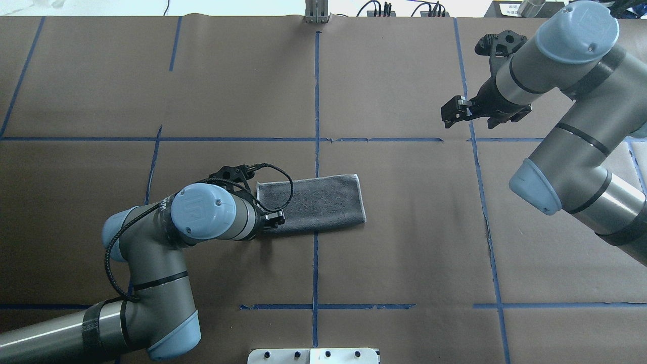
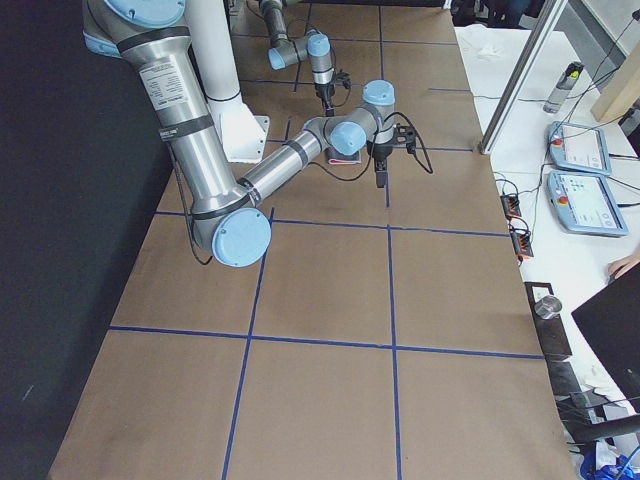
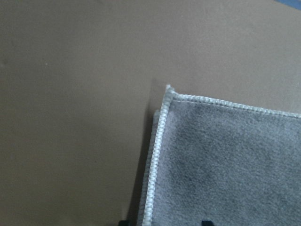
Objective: Fold towel twice with both arms
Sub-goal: 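Grasp the end of the folded towel nearest the left gripper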
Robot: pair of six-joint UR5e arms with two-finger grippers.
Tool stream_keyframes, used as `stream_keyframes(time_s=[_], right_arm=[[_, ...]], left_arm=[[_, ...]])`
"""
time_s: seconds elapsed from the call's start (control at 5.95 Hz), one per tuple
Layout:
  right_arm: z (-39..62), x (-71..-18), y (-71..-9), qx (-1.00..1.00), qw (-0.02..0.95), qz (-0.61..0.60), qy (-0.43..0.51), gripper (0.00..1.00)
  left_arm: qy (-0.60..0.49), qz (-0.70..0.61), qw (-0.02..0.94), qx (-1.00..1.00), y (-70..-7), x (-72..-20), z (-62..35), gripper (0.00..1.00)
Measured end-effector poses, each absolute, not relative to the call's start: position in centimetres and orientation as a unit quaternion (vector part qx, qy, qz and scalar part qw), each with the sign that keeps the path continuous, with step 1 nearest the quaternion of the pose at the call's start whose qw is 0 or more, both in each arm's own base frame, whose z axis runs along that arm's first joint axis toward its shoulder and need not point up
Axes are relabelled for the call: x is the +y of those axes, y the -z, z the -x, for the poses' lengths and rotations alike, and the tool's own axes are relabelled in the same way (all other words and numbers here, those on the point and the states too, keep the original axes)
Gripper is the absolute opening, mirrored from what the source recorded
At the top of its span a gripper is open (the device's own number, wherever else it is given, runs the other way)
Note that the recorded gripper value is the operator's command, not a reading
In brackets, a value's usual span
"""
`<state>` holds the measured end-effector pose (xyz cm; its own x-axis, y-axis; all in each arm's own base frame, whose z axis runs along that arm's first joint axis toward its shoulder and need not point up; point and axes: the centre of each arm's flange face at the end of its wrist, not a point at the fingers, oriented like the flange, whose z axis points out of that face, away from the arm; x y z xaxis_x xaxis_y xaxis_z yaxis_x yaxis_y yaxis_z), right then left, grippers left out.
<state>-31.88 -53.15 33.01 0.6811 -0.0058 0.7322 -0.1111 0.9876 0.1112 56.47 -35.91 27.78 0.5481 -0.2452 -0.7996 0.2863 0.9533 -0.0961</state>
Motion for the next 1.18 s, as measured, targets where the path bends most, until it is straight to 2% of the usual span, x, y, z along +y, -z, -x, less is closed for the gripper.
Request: stream_keyframes(time_s=[0.17,0.34,0.5,0.84,1.18], right_arm=[[31.9,-53.2,-33.0,-0.398,0.914,-0.074,-0.029,1.0],[31.8,-53.2,-33.0,-0.398,0.914,-0.074,-0.03,1.0],[31.8,-53.2,-33.0,-0.397,0.914,-0.075,-0.03,1.0],[31.8,-53.2,-33.0,-0.397,0.914,-0.074,-0.03,1.0],[31.6,-53.3,-33.1,-0.398,0.914,-0.073,-0.031,1.0]], left_arm=[[0.151,-0.022,0.88,0.45,-27.8,-35.8,-56.5,0.17],[0.151,-0.022,0.88,0.45,-27.9,-35.8,-56.5,0.06],[0.151,-0.022,0.88,0.45,-27.8,-35.8,-56.5,0.0],[0.149,-0.021,0.88,0.451,-27.0,-35.6,-56.4,0.0],[0.15,-0.017,0.887,0.436,-23.2,-35.7,-57.1,0.0]])
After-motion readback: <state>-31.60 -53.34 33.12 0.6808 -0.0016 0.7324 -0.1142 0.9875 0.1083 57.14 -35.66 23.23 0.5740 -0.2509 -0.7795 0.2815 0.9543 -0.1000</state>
